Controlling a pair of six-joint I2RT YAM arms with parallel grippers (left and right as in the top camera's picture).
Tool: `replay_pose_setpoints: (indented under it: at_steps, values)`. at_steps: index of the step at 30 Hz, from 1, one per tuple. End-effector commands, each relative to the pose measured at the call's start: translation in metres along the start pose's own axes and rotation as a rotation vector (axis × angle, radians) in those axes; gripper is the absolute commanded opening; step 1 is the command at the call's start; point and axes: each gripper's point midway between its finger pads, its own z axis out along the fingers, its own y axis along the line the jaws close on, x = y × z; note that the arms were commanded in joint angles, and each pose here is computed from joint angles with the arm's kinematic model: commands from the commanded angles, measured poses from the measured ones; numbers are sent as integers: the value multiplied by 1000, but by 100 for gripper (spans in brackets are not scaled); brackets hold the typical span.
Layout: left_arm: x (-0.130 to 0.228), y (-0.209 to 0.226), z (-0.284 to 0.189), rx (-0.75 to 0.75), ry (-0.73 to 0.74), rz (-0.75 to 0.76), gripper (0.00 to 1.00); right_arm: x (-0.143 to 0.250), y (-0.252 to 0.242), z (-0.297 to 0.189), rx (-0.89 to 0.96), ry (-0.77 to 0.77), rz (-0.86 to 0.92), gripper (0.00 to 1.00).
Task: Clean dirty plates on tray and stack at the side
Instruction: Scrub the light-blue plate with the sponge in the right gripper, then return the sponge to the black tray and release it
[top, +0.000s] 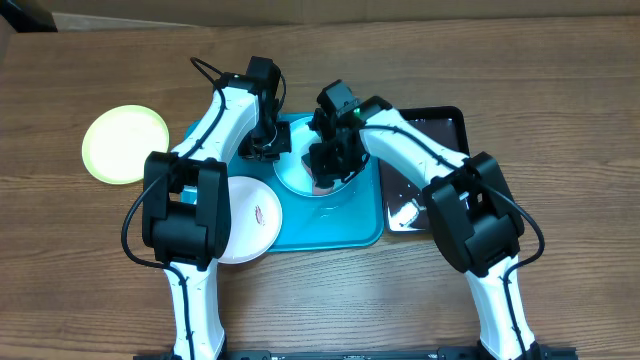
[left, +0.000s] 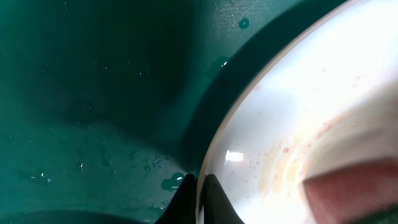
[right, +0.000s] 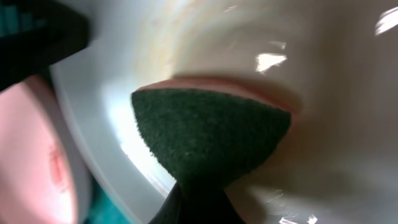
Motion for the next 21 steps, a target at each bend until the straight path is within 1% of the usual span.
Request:
replay_pose_setpoints:
  at_steps: [1,4,7,9,12,17,21]
  values:
    - [2,-4,0,4,-1,18,4,-35,40,-62,-249,-93,-94,4]
    - [1,-4,0,4,-2,18,4,-48,51,-115,-302,-164,-132,4]
    - [1,-4,0,5,-2,18,4,-48,42,-157,-277,-209,-138,4]
    - [1,-4,0,5,-2,18,4,-43,25,-175,-222,-221,-110,4]
    - [1,-5,0,6,-4,18,4,-33,-27,-184,-28,-200,-4,4]
    - [-1,-5,0,7,-10,18,5,1,-114,-190,321,-90,147,4]
    - [-2,-5,0,9,-15,18,5,20,-151,-182,468,-27,192,4]
